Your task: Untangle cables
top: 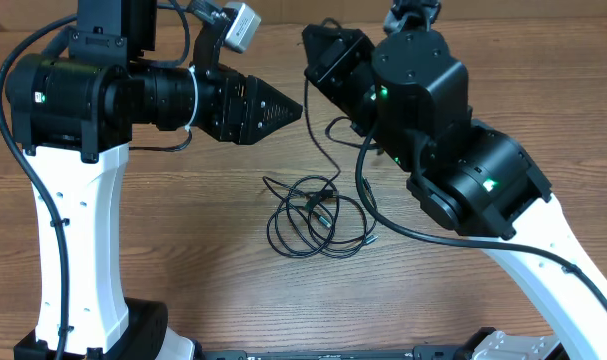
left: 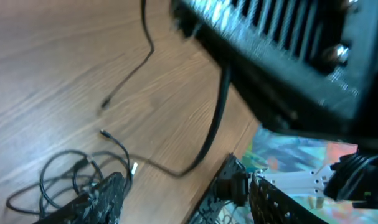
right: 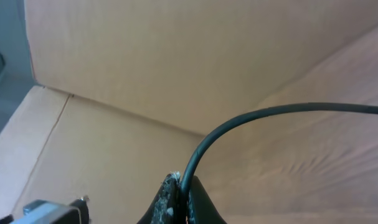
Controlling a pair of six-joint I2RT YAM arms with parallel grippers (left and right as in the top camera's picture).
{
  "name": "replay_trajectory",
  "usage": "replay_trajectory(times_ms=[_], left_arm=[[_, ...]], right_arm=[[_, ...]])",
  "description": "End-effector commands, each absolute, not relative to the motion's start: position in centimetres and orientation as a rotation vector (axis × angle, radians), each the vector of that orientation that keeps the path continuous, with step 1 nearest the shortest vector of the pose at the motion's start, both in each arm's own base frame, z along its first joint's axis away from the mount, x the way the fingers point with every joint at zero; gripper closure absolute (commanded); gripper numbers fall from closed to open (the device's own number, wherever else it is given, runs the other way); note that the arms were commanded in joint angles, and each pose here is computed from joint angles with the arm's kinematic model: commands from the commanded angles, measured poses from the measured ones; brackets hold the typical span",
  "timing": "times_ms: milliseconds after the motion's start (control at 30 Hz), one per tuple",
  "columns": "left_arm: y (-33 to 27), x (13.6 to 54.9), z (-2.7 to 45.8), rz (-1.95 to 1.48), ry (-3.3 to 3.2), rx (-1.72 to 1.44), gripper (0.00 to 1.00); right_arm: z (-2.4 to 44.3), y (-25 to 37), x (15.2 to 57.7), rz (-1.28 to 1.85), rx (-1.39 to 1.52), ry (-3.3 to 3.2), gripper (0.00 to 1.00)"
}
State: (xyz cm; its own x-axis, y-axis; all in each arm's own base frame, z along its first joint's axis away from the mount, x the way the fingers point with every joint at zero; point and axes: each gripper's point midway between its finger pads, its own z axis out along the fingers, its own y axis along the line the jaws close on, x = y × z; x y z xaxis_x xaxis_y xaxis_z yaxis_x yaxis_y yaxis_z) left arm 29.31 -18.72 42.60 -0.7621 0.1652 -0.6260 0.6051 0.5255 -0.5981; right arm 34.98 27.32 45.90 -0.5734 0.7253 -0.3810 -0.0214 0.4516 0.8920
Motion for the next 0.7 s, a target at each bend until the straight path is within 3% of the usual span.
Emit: replay_trajectory(times_ms=[0, 100, 233, 433, 567, 667], left_arm=[[-19.3, 29.2, 43.4, -1.175, 2.196, 0.702, 0.45], [-19.4, 29.4, 43.7, -1.179, 2.173, 0.712, 0.52], [-19.4, 29.6, 43.9, -1.172, 2.158, 0.718, 0.52], [-19.6, 30.4, 44.2, -1.180, 2.147, 0.683, 0.62], [-19.6, 30.7, 44.4, -1.176, 2.135, 0.682, 0.74], [-19.6, 30.7, 44.4, -1.177, 2.140, 0.677, 0.92]], right_arm=[[47.0, 28.0, 34.1, 1.323, 0.652, 1.903, 0.96], [47.0, 28.4, 33.8, 1.367, 0.676, 1.919, 0.96], [47.0, 29.4, 33.0, 1.446, 0.660, 1.959, 0.96], [47.0, 29.4, 32.9, 1.447, 0.658, 1.964, 0.96], [46.9, 29.7, 32.6, 1.464, 0.642, 1.978, 0.96], [47.0, 29.7, 32.6, 1.465, 0.641, 1.978, 0.96]])
